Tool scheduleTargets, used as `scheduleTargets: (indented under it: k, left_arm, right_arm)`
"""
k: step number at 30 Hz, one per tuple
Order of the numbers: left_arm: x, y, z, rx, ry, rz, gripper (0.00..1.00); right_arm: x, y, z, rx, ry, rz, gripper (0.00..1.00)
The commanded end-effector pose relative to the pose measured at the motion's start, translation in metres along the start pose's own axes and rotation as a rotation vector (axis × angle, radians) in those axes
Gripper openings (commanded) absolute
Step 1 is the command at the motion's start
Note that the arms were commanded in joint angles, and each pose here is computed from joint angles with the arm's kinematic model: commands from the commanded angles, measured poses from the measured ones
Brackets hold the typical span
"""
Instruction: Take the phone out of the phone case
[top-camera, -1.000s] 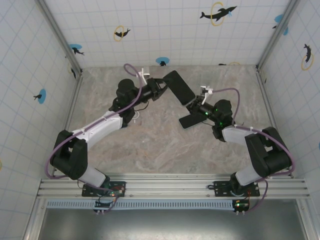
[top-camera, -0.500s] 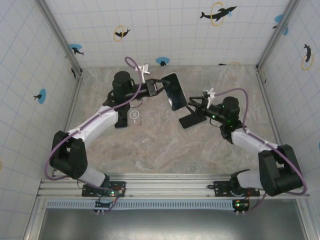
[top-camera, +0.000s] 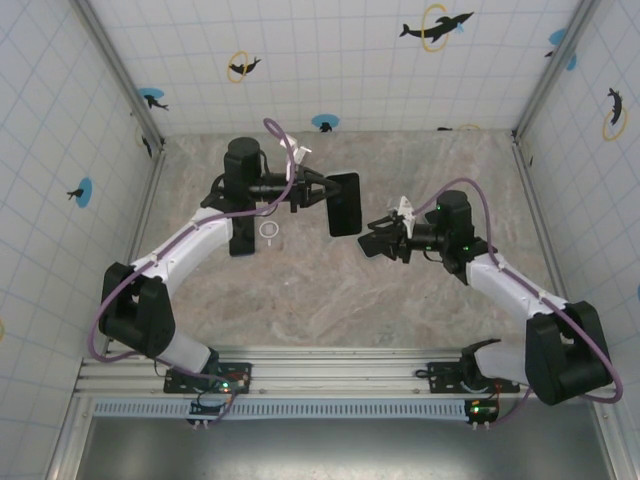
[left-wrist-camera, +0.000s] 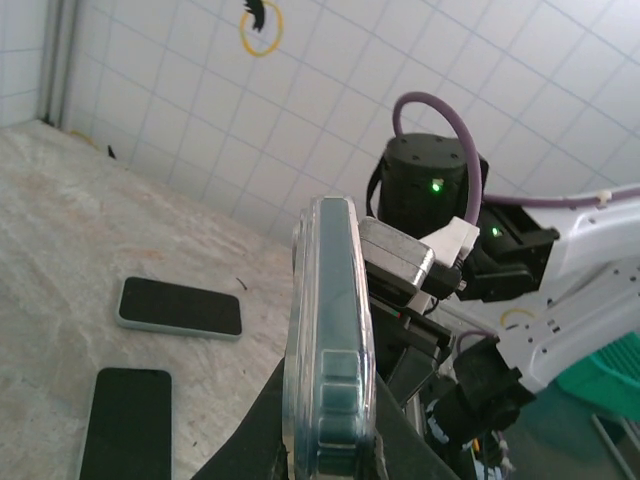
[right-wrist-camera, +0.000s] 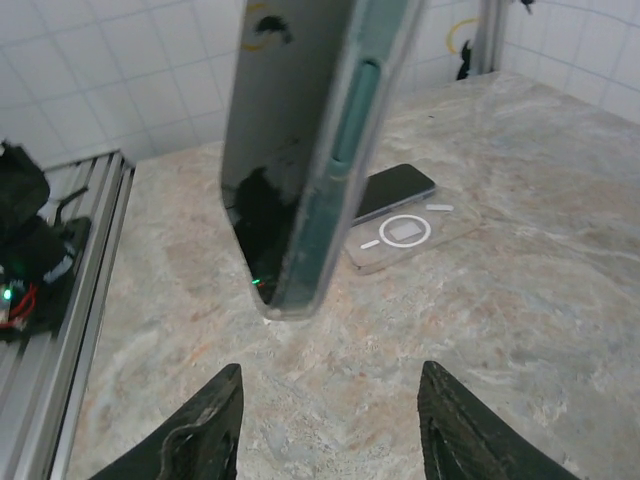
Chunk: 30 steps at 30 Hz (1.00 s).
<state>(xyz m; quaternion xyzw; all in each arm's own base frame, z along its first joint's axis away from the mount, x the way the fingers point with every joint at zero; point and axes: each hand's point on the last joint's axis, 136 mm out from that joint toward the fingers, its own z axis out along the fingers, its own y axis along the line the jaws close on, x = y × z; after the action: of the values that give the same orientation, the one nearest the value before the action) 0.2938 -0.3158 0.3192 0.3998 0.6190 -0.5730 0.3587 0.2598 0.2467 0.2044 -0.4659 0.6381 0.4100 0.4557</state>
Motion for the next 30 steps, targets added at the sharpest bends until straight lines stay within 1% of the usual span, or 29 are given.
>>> scheduleTargets:
  k: [1,4,7,12,18,23,26,30]
  left_arm:
    - [-0.014,-0.020,-0.003,0.087,-0.007,0.144,0.04]
    - [-0.012,-0.020,-0.003,0.095,-0.003,0.135,0.04]
    - [-0.010,-0.020,-0.003,0.099,0.000,0.127,0.03]
    - [-0.012,-0.023,-0.004,0.104,-0.004,0.136,0.03]
    - [-0.007,-0.022,-0.004,0.107,0.002,0.121,0.02]
    - [-0.005,-0.020,-0.004,0.105,0.003,0.114,0.02]
    - [-0.006,-0.020,-0.003,0.107,0.002,0.110,0.02]
    - [-0.005,-0.021,-0.003,0.115,0.004,0.103,0.01]
  right_arm:
    - [-0.014,0.009,0.006,-0.064,0.002,-0.090,0.46]
    - [-0.018,0.010,0.012,-0.090,0.005,-0.099,0.39]
    - [-0.020,0.014,0.017,-0.119,0.004,-0.103,0.35]
    - [-0.014,0.015,0.023,-0.136,0.031,-0.105,0.28]
    - [-0.022,0.017,0.026,-0.141,0.014,-0.115,0.23]
    - [-0.024,0.017,0.028,-0.154,0.008,-0.106,0.23]
    - [-0.024,0.016,0.030,-0.155,0.013,-0.103,0.19]
    - [-0.024,0.013,0.031,-0.149,0.018,-0.109,0.16]
